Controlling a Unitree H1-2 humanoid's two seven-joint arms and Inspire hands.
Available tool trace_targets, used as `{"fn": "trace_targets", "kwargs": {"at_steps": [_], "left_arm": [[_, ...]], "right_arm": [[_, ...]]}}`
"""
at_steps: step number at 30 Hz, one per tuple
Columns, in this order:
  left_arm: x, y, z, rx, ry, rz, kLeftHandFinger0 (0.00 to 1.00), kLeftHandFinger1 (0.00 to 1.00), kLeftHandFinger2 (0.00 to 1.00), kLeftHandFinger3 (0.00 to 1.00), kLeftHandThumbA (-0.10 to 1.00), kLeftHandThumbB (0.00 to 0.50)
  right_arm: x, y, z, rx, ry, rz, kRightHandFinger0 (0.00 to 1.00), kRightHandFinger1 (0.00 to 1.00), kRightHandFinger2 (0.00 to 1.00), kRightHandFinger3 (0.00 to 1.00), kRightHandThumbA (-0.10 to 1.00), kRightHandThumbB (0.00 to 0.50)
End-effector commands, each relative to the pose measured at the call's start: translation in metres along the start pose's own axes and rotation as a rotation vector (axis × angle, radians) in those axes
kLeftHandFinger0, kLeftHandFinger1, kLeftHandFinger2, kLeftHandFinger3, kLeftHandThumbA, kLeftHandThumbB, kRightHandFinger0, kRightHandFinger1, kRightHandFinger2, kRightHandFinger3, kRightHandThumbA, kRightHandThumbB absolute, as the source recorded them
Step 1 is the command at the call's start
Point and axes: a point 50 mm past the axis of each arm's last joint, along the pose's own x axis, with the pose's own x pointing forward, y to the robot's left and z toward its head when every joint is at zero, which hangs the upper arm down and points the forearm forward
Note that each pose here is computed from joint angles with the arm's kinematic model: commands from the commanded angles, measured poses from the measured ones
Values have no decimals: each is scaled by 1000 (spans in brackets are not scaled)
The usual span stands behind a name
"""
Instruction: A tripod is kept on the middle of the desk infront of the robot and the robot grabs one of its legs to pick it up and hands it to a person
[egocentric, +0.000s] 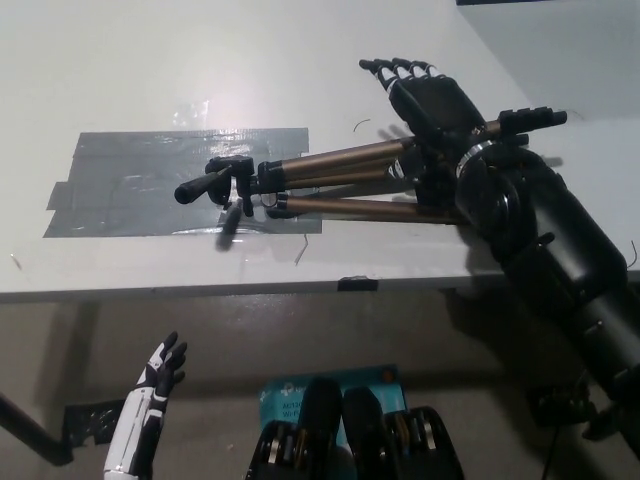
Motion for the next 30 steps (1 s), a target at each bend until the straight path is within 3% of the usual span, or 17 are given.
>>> {"fn": "trace_targets", "kwargs": {"at_steps": [1,7,16,20,24,28,29,30], "left_arm": [[6,5,11,15,-62,-6,1000,1000,1000,1000,1000,91],[7,5,13,13,-58,-8,1000,1000,1000,1000,1000,63],[7,4,13,15,-60,-13,1000,1000,1000,1000,1000,52],[7,3,14,6,-61,-11,1000,1000,1000,1000,1000,23],[7,4,15,14,-59,-14,1000,1000,1000,1000,1000,38],[7,3,15,6,-66,-21,1000,1000,1000,1000,1000,36],[7,3,15,7,-67,-22,1000,1000,1000,1000,1000,34],[8,3,15,6,-69,-23,1000,1000,1000,1000,1000,37]], "right_arm": [[7,-43,16,-20,-73,-17,1000,1000,1000,1000,1000,500],[4,-47,16,3,-94,2,1000,1000,1000,1000,1000,500],[15,-36,6,-70,-29,-1,1000,1000,1000,1000,1000,500],[23,-28,-4,-76,17,5,1000,1000,1000,1000,1000,500],[29,-22,-11,-79,41,17,1000,1000,1000,1000,1000,496],[30,-18,-13,-76,34,-40,1000,1000,1000,1000,1000,460],[31,-17,-13,-80,38,-69,1000,1000,1000,1000,1000,359],[31,-17,-13,-81,39,-79,1000,1000,1000,1000,971,359]]}}
